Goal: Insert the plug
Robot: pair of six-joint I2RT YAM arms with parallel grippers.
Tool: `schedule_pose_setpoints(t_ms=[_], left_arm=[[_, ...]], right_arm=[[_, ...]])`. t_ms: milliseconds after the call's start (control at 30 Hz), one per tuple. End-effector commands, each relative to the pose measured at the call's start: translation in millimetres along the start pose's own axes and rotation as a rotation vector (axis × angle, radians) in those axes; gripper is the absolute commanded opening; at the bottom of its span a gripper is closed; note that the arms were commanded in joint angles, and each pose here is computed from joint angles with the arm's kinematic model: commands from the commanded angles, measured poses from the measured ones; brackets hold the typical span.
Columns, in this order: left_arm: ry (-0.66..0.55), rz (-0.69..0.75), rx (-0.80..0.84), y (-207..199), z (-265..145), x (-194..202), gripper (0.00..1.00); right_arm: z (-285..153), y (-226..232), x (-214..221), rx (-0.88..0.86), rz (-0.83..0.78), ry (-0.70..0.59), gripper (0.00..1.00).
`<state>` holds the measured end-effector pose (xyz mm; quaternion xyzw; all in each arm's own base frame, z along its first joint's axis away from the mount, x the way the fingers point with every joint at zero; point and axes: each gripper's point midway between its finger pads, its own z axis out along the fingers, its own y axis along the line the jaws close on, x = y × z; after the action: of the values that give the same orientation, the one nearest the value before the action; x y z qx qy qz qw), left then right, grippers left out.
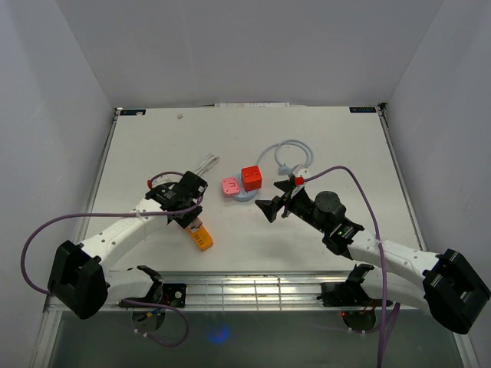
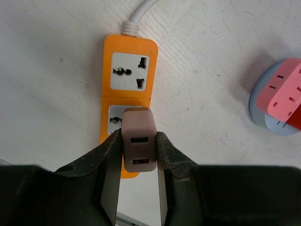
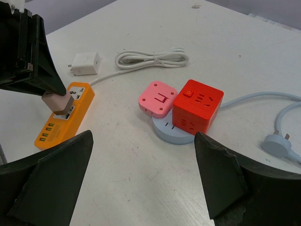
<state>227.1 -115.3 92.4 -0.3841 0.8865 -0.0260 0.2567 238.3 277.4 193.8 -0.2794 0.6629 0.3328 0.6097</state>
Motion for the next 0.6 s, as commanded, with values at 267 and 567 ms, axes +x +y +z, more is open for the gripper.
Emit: schedule_pose_setpoints(t_ms=[267,567], left_arm=[[0.01,0.131,-0.055,7.5,8.4,3.9,0.0],[0.05,0.159,-0.092,11.1,16.6,13.7,0.0]], right_arm=[[2.4,-3.5,-11.5,0.017,-0.002,-0.039,0.93],[2.2,-3.4,-12.9,0.016,-0.003,-0.043,0.93]])
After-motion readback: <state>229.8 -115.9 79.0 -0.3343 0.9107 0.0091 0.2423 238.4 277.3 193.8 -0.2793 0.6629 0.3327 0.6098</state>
